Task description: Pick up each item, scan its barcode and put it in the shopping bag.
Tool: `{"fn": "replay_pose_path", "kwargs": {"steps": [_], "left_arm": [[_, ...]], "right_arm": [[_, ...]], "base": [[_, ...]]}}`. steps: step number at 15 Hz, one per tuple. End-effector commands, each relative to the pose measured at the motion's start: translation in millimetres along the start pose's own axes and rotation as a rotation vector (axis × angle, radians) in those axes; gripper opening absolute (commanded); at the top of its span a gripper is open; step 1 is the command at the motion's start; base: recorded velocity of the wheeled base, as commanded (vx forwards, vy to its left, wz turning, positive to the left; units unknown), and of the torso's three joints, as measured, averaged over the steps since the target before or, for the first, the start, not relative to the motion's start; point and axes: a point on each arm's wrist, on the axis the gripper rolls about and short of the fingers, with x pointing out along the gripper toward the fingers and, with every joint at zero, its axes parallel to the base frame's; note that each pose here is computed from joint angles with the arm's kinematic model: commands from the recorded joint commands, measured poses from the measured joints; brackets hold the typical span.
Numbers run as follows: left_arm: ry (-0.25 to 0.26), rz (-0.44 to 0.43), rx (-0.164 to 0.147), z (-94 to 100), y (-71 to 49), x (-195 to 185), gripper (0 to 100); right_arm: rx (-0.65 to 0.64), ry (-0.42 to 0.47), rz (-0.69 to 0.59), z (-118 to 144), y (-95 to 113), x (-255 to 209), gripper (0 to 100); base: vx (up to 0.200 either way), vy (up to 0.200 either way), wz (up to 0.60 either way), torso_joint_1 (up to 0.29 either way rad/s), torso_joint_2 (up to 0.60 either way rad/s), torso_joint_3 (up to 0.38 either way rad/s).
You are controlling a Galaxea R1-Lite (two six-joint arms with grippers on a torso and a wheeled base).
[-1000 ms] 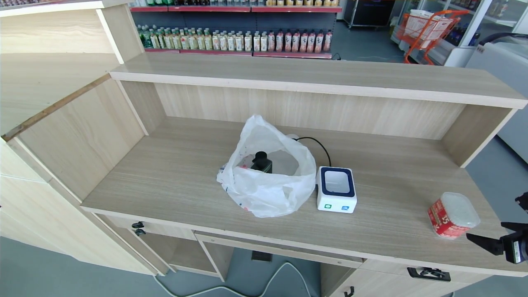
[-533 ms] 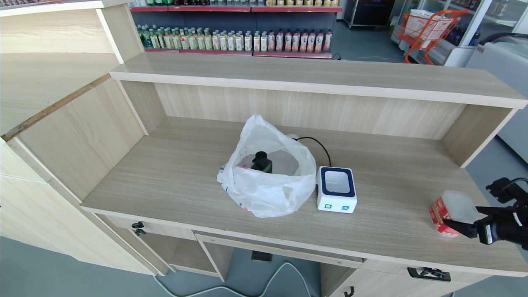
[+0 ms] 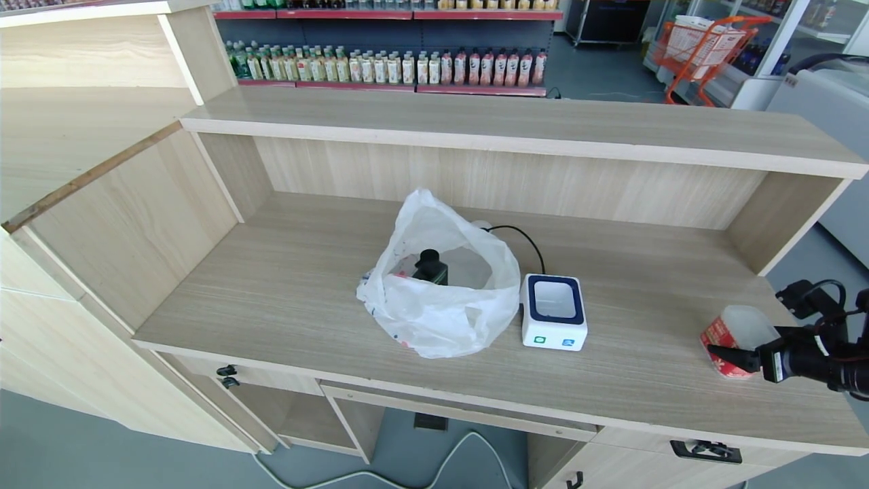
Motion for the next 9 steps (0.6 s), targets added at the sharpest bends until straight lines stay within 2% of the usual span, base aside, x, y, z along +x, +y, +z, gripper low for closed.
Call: {"fn": "replay_pose_path", "kwargs": {"steps": [1,3,9], "left_arm": [[0.0,0.0,0.0,0.0,0.0,0.0,100],[0.0,0.0,0.0,0.0,0.0,0.0,100],[0.0,0.0,0.0,0.0,0.0,0.0,100]], "right_arm": [[0.005,0.005,0.013,1.2,10.4,-7.7,100],[0.01,-0.002,0.036,1.7,15.4,-9.2,100],[0.009,-0.008,0.042,0.9,11.2,-1.3,100]], "base": [[0.0,0.0,0.0,0.0,0.0,0.0],[0.0,0.0,0.0,0.0,0.0,0.0],[0.0,0.0,0.0,0.0,0.0,0.0]]}}
